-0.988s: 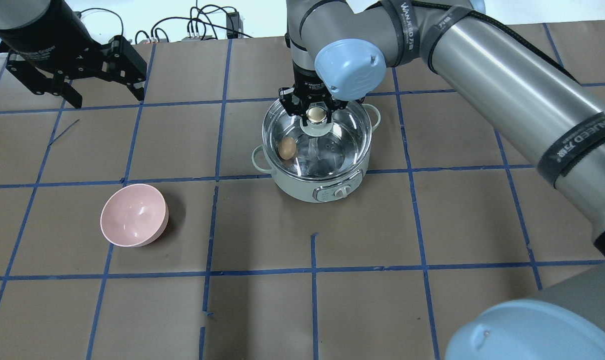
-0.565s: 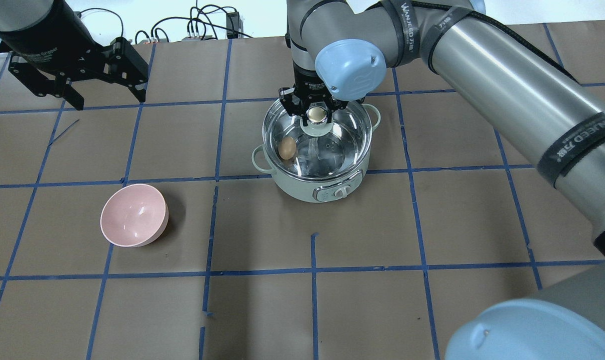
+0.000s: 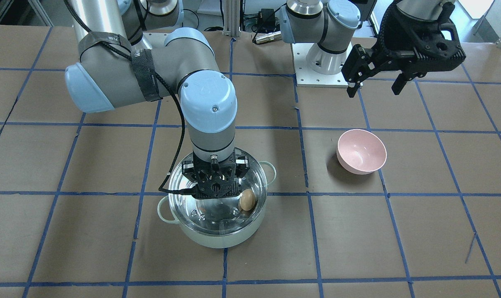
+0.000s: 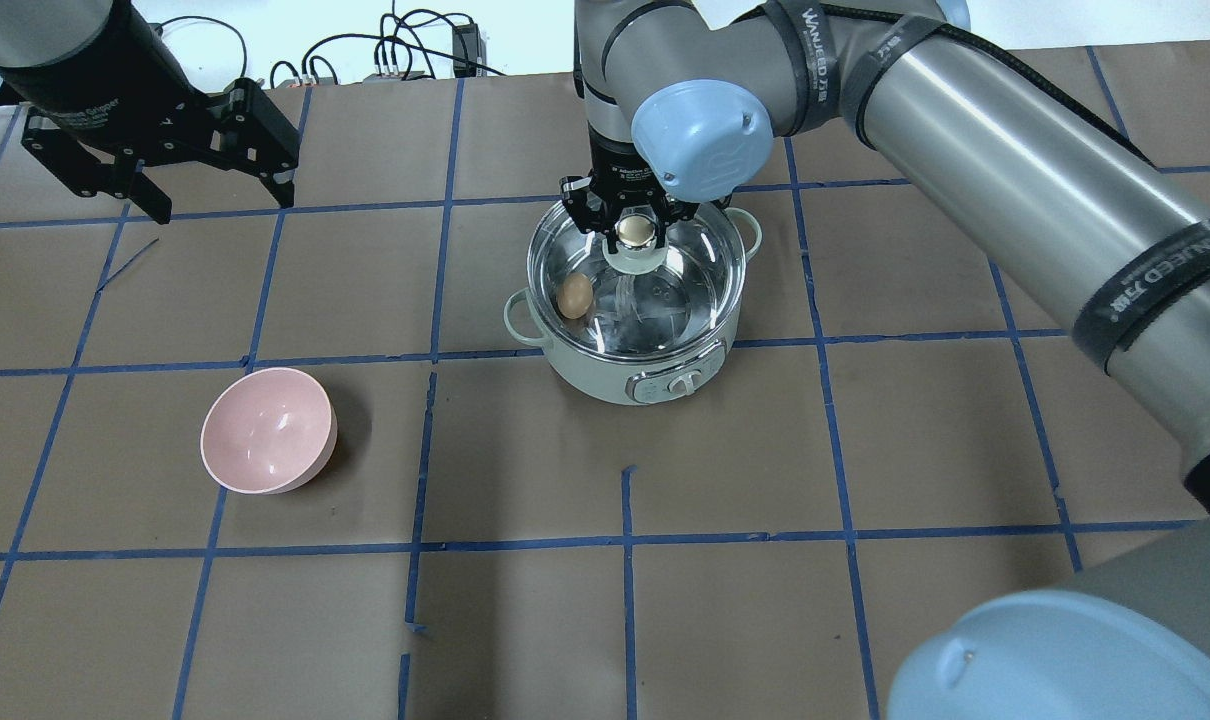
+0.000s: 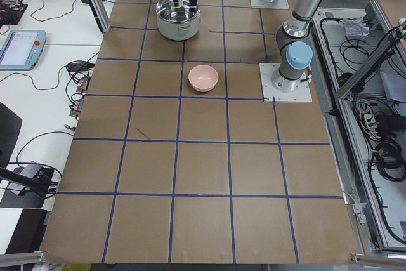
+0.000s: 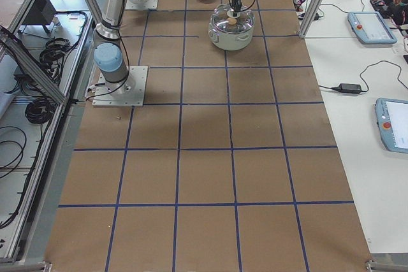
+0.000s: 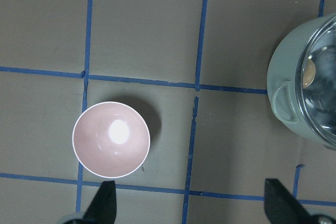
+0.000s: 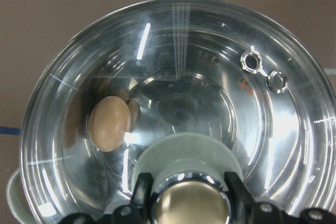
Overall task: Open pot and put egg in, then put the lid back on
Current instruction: 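Lower the glass lid onto the pot with the right gripper and release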
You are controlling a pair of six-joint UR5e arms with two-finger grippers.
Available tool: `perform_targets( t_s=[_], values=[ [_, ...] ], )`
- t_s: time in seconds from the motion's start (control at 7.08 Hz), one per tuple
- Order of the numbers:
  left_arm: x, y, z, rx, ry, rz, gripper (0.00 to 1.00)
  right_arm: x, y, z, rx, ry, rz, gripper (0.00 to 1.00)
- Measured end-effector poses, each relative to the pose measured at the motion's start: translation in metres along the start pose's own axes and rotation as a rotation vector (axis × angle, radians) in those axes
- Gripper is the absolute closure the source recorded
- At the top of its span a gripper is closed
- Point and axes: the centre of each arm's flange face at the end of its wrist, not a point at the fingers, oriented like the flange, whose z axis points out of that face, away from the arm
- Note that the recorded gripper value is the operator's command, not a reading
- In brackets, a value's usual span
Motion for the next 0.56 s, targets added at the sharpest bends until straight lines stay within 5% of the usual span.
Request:
perform_targets(
  t_s=[0.14,0.56],
  values=[
    [0.0,0.0,0.0,0.0,0.0,0.0,0.0,0.0,-0.001,0.0,0.002,0.0,0.003,0.18],
    [0.0,0.0,0.0,0.0,0.001,0.0,0.0,0.01,0.0,-0.024,0.039,-0.027,0.028,0.07]
  ],
)
